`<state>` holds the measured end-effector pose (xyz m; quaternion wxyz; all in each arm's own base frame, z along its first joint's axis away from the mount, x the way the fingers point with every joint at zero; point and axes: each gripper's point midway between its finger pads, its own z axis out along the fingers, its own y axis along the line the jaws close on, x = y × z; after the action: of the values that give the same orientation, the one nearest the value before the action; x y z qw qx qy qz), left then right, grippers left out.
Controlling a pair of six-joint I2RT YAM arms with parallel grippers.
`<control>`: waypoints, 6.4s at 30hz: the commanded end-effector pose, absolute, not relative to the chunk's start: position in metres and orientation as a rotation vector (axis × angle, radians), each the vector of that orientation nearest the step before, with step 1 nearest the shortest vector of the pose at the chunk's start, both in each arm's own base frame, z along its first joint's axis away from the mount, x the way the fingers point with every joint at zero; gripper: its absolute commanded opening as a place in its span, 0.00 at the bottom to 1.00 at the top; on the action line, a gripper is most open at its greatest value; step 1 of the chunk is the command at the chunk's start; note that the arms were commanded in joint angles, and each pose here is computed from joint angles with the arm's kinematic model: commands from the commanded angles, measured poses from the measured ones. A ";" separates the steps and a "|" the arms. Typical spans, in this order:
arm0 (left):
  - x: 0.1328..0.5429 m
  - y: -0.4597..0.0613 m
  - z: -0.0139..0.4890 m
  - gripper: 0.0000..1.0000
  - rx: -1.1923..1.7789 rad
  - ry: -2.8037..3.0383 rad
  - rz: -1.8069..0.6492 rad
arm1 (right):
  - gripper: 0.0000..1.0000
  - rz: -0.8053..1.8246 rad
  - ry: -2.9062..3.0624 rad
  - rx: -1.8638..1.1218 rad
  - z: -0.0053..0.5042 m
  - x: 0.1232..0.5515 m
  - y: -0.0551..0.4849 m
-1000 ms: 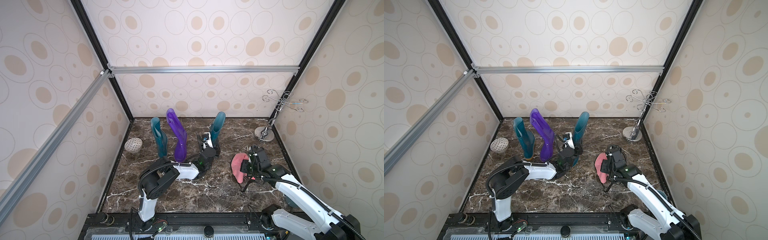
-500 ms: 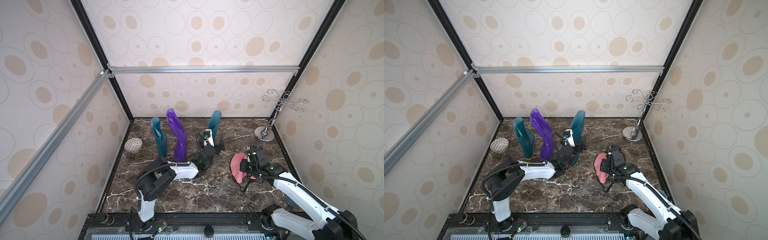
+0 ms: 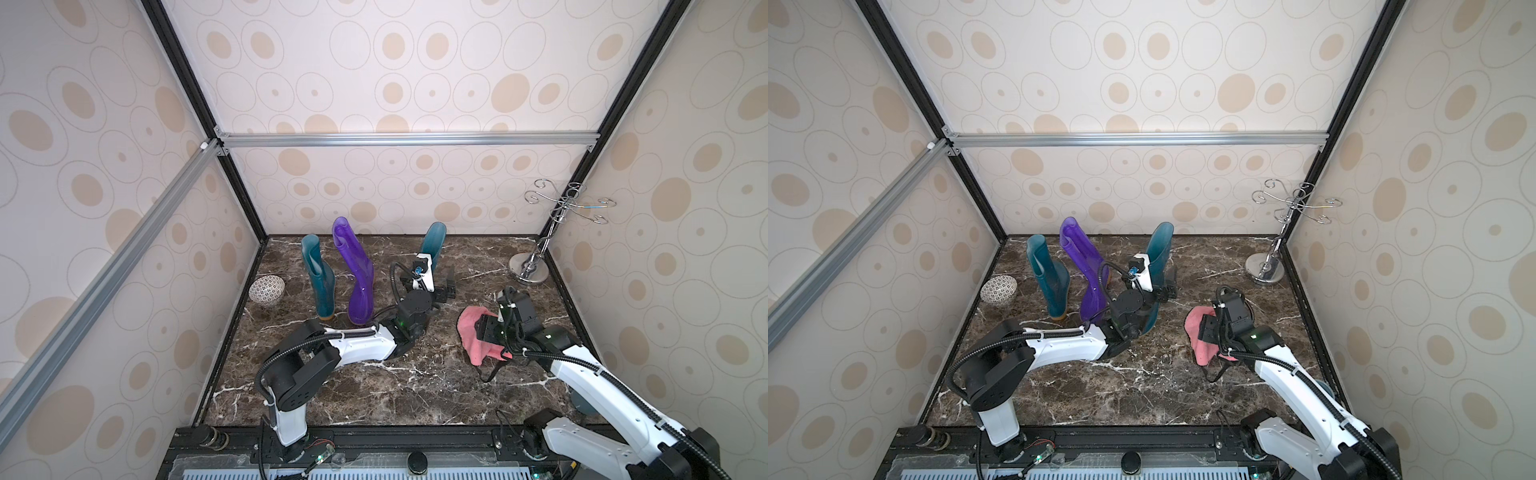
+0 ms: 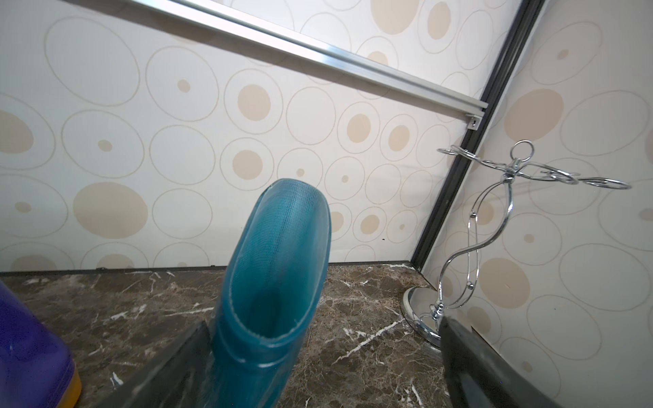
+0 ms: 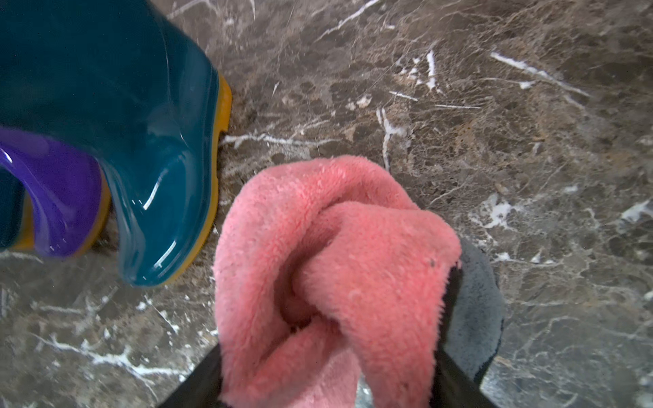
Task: Wipe the rubber boots with a cloth
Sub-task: Adjust the cleaning item, then place the cleaning item at the center of the board, then reset both arms
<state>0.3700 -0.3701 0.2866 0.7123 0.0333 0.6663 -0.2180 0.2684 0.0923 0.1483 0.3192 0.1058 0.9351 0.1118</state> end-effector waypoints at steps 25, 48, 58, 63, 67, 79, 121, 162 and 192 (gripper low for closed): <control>0.275 -0.325 0.431 1.00 0.275 1.183 -0.434 | 1.00 0.284 2.631 0.146 0.285 0.226 0.081; 0.132 -0.378 0.345 1.00 0.966 1.001 -0.639 | 1.00 0.661 2.379 -0.083 0.400 0.204 0.123; 0.119 -0.455 0.324 1.00 0.985 0.937 -0.621 | 1.00 0.933 2.257 -0.069 0.448 0.183 0.143; 0.141 -0.477 0.327 0.68 0.938 0.952 -0.546 | 1.00 1.048 2.228 -0.100 0.458 0.168 0.152; 0.168 -0.473 0.334 0.46 0.847 1.011 -0.466 | 1.00 1.099 2.208 -0.111 0.461 0.156 0.153; 0.187 -0.454 0.332 0.99 0.725 1.069 -0.449 | 1.00 1.146 2.188 -0.124 0.457 0.148 0.155; 0.192 -0.463 0.266 1.00 0.980 1.354 -0.497 | 1.00 0.629 2.269 -0.040 0.423 0.200 0.110; 0.247 -0.441 0.336 1.00 0.822 1.962 -0.679 | 0.81 0.494 2.348 -0.076 0.313 0.171 0.087; 0.265 0.006 0.316 1.00 -0.319 1.620 0.363 | 1.00 -0.222 2.016 0.450 0.244 0.345 -0.006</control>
<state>0.2650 -0.0187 0.3274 0.6751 -0.1033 0.7205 0.1202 0.3316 0.0172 0.2326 0.4578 0.1501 0.8743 -0.0592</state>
